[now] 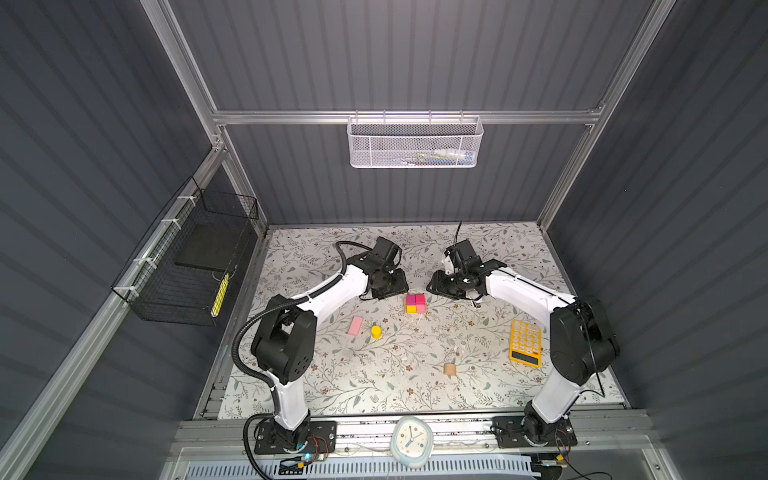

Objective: Build the wood block tower

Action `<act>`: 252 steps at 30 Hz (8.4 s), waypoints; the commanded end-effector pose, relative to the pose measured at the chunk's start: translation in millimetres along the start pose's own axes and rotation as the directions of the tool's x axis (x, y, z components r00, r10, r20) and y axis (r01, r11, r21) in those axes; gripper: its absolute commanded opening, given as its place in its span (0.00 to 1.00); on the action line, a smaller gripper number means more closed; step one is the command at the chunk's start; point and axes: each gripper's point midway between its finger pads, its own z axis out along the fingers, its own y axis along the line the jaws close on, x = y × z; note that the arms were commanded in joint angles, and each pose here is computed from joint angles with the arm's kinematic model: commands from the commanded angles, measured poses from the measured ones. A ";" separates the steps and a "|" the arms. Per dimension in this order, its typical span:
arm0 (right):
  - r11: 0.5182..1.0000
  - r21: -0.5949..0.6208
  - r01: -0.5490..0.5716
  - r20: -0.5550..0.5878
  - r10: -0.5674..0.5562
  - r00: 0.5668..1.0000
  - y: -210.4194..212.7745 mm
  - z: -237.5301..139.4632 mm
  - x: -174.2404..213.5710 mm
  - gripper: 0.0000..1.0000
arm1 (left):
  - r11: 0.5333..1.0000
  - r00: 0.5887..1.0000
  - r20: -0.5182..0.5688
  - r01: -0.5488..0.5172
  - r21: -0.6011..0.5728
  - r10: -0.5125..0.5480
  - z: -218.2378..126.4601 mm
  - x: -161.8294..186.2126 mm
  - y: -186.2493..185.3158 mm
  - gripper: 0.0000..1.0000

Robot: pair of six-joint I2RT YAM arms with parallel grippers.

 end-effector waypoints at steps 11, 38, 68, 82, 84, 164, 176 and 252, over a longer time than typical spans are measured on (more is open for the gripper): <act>0.998 -0.055 -0.007 -0.047 0.004 0.999 4.1 25.3 -0.7 0.46 | 1.000 0.998 -0.056 0.002 -0.030 -0.004 23.9 4.6 0.2 0.51; 0.993 -0.108 -0.044 -0.099 0.033 0.994 13.7 41.0 2.8 0.39 | 1.000 0.997 -0.075 -0.006 -0.026 0.004 34.1 8.3 2.5 0.41; 0.994 -0.095 -0.058 -0.119 0.046 0.992 13.0 47.7 8.1 0.33 | 0.999 0.997 -0.080 -0.014 -0.030 0.012 32.3 10.7 4.2 0.41; 0.994 -0.094 -0.057 -0.124 0.045 0.991 14.1 50.1 8.7 0.31 | 0.999 0.997 -0.079 -0.020 -0.034 0.017 30.6 10.3 4.3 0.41; 0.994 -0.093 -0.058 -0.126 0.046 0.991 13.6 50.7 9.4 0.30 | 0.999 0.997 -0.080 -0.019 -0.036 0.016 30.9 10.5 4.8 0.41; 0.994 0.066 -0.090 0.188 0.076 0.979 -34.4 -90.5 51.3 0.99 | 0.818 0.916 0.144 0.400 -0.414 -0.375 -69.1 93.3 125.0 0.85; 0.974 0.166 -0.153 0.294 0.099 0.951 -62.1 -109.8 47.3 0.99 | 0.696 0.828 0.213 0.553 -0.458 -0.518 -54.5 99.7 138.6 0.85; 0.950 0.161 -0.268 0.411 0.183 0.893 -92.7 -139.5 44.5 0.99 | 0.567 0.718 0.216 0.668 -0.483 -0.662 -1.4 75.6 174.2 0.76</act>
